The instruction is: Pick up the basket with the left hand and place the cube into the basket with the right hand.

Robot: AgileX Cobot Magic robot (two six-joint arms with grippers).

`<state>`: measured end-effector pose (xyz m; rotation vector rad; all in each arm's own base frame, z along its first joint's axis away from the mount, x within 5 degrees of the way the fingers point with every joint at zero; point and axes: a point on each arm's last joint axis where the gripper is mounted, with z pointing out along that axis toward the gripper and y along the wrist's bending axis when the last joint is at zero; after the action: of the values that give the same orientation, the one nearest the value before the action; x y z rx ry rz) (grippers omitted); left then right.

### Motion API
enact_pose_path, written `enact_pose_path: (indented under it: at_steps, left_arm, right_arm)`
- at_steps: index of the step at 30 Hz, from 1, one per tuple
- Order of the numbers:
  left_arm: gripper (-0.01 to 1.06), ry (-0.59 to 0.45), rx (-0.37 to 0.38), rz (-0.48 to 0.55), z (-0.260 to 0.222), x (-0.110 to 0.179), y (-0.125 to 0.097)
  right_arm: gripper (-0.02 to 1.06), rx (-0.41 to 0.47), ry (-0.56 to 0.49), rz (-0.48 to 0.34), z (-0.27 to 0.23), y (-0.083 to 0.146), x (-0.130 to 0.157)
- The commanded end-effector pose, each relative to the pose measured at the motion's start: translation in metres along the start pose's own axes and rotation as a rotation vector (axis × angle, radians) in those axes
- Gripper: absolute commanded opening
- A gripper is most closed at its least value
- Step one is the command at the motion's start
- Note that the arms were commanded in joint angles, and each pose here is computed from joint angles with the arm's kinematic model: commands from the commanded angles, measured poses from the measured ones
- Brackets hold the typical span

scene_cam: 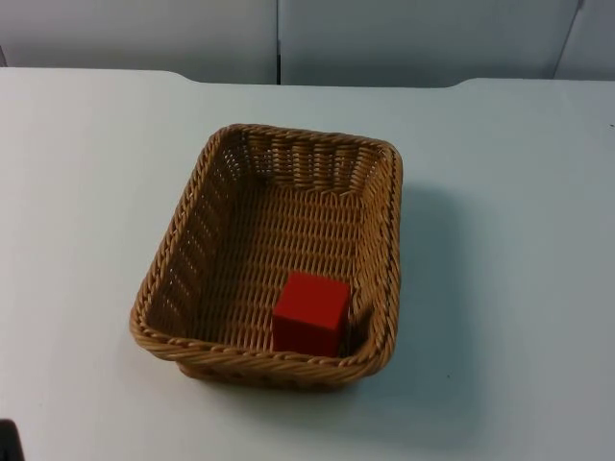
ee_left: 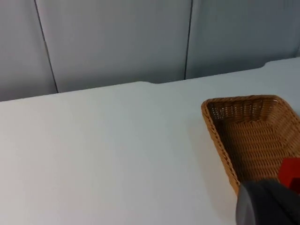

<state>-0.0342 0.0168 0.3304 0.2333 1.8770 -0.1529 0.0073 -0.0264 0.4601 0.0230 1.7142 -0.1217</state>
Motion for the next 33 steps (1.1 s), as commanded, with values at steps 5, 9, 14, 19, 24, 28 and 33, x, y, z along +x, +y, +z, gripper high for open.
enact_pose_path:
  at_steps: [5,9,14,19,24,28,33]
  left_arm:
    - [0.0,-0.021,0.104,0.087,0.014,0.006,-0.009]
    - [0.0,0.038,0.119,0.091,0.029,0.019,-0.012]
    - [0.0,0.06,0.13,0.085,0.034,0.024,-0.013]
    - [0.0,0.084,0.132,0.105,0.033,0.026,-0.013]
    - [0.0,0.089,0.136,0.103,0.033,0.026,-0.013]
    - [0.0,0.091,0.136,0.103,0.033,0.026,-0.013]
    - [0.0,0.096,0.136,0.103,0.034,0.027,-0.013]
  right_arm:
    - [0.0,0.012,0.063,-0.012,0.001,0.0,0.009]
    - [0.0,-0.039,0.143,-0.069,0.011,0.007,0.023]
    - [0.0,-0.131,0.193,-0.145,0.025,0.02,0.041]
    - [0.0,-0.226,0.261,-0.154,0.035,0.032,0.074]
    - [0.0,-0.294,0.285,-0.151,0.03,0.038,0.107]
    - [0.0,-0.317,0.261,-0.124,0.017,0.037,0.126]
    - [0.0,-0.327,0.207,-0.054,-0.002,0.033,0.144]
